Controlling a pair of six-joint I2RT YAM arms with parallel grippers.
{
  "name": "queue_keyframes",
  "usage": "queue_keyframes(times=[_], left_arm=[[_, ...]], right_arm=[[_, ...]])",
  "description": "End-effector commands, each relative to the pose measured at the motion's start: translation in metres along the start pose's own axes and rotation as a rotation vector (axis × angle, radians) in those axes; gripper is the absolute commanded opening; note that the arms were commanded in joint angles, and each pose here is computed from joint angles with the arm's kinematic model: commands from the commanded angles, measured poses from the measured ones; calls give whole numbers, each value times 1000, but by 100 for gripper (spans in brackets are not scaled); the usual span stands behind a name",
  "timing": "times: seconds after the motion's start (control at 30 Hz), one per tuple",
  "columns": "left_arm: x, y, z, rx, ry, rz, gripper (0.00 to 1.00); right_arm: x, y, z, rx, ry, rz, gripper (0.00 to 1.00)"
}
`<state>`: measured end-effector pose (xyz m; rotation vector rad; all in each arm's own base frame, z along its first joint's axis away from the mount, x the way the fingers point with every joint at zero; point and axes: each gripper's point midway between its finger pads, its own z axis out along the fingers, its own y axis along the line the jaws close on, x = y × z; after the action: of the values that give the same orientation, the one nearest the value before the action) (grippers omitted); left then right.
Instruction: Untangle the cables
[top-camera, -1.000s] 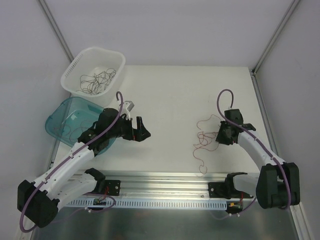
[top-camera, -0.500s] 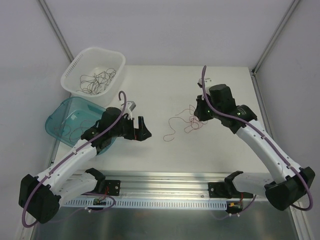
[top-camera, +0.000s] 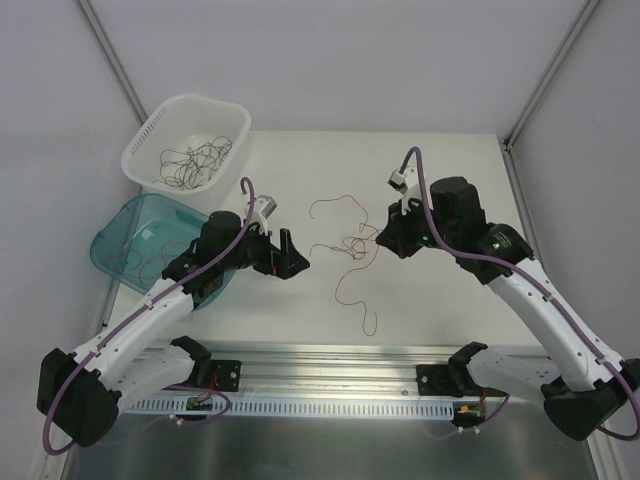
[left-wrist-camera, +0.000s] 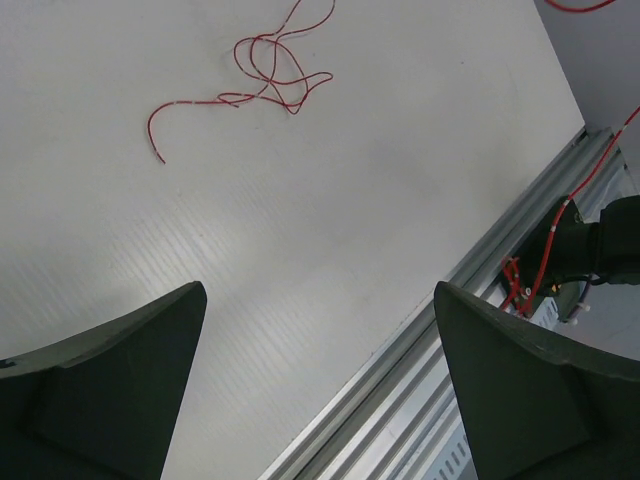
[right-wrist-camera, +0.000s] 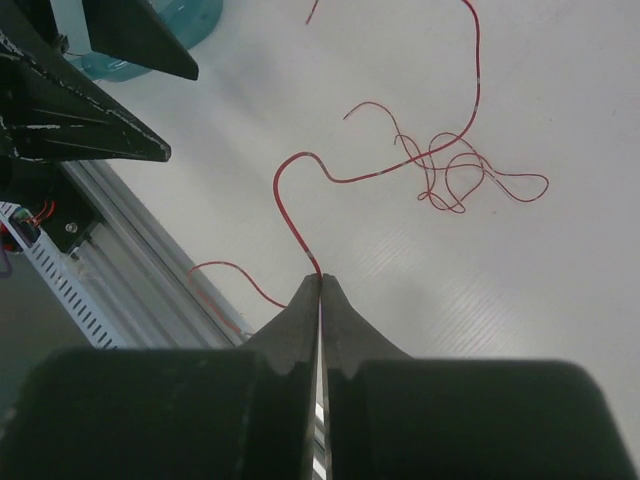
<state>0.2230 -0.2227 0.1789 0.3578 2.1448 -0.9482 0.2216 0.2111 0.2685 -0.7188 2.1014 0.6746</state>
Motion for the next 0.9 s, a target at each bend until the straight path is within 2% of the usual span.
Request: queue_keyframes(times=[0.0, 0.17, 0.33, 0.6, 0.7, 0.87], left_arm=[[-24, -22, 0, 95, -78, 81, 98], [-29, -39, 5, 171, -82, 99, 98], [-37, -82, -2, 332, -119, 223, 98], [-34, -121, 11, 434, -110, 333, 96], [-25, -133, 25, 442, -79, 371, 92], [-8, -142, 44, 443, -24, 396, 78]], right_arm=[[-7, 17, -7, -82, -37, -59, 1], [-10, 19, -12, -82, -57, -62, 1], [-5, 22, -6, -95, -47, -21, 1], [-15, 40, 2, -147, -114, 44, 1], [-15, 45, 5, -164, -121, 53, 1], [-18, 49, 5, -168, -142, 72, 1]])
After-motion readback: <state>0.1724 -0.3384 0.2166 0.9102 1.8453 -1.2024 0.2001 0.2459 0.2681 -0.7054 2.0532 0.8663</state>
